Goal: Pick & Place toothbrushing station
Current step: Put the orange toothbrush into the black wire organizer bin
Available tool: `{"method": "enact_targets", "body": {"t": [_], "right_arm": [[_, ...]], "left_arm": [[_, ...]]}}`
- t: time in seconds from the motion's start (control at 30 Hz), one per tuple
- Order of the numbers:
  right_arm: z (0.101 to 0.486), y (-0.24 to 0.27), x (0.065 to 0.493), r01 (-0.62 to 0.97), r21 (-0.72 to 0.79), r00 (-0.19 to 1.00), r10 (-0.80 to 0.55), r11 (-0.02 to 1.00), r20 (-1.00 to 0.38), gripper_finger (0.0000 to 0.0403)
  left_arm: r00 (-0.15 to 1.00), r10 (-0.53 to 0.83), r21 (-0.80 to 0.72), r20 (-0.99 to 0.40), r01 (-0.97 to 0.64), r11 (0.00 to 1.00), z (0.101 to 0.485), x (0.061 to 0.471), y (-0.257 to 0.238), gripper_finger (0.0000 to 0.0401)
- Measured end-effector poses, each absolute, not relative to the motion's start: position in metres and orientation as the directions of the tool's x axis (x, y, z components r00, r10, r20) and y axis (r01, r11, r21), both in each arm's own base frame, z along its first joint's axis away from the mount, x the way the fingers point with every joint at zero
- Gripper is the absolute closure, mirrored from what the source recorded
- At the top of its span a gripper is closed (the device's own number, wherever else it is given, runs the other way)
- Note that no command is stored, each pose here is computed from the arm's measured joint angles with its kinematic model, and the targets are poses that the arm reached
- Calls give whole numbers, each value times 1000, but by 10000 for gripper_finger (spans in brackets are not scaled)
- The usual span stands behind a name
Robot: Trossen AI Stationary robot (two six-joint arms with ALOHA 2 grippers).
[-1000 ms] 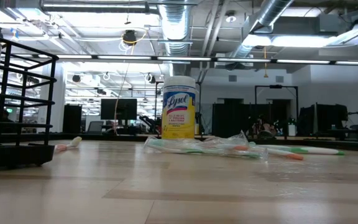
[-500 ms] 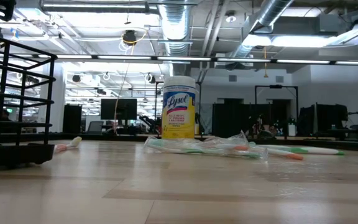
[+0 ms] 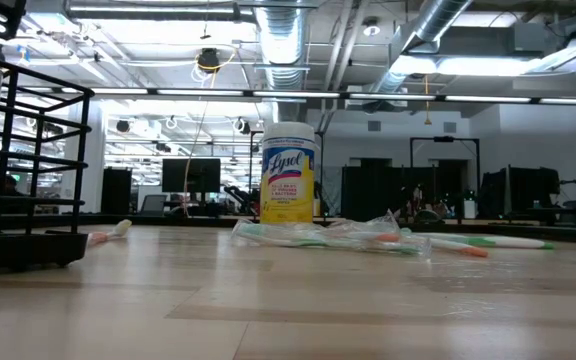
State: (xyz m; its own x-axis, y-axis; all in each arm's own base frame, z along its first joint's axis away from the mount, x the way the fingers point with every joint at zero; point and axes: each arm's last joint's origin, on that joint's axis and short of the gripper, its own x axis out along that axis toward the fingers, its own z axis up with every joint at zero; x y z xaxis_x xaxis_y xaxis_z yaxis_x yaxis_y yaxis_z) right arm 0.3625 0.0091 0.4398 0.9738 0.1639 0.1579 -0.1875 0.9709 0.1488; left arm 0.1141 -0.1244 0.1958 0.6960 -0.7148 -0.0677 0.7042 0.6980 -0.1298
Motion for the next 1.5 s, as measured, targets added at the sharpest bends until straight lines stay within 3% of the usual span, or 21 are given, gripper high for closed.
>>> {"method": "enact_targets", "body": {"t": [0.2,0.43,0.53,0.67,0.8,0.87,0.97,1.17,1.33,1.5], "right_arm": [[440,12,362,-195,149,972,171,969,159,321],[445,11,361,-201,136,963,170,970,208,321],[446,8,360,-190,116,963,162,975,215,321],[450,1,358,-126,94,966,100,988,236,321],[450,-12,358,-68,81,971,47,994,235,321],[450,-19,358,-62,81,971,42,995,235,321],[449,-28,357,-77,89,971,54,993,233,321],[449,-40,355,-118,120,969,88,986,230,321],[449,-47,355,-112,123,970,81,986,230,321],[451,-55,353,-119,153,967,80,981,241,321]], "left_arm": [[715,-698,-110,48,698,707,207,117,-122,220],[713,-656,-37,249,684,729,228,114,-116,214],[771,-540,-45,338,586,809,243,116,-105,216],[891,-218,-131,397,291,948,264,122,-82,222],[960,168,-292,226,-98,951,264,132,-55,233],[944,323,-373,74,-274,886,255,136,-42,241],[886,442,-488,-137,-449,749,235,140,-24,255],[793,408,-544,-452,-607,579,200,150,1,262],[731,297,-590,-615,-676,442,178,164,18,242],[667,212,-562,-715,-728,393,158,174,28,225]]}}
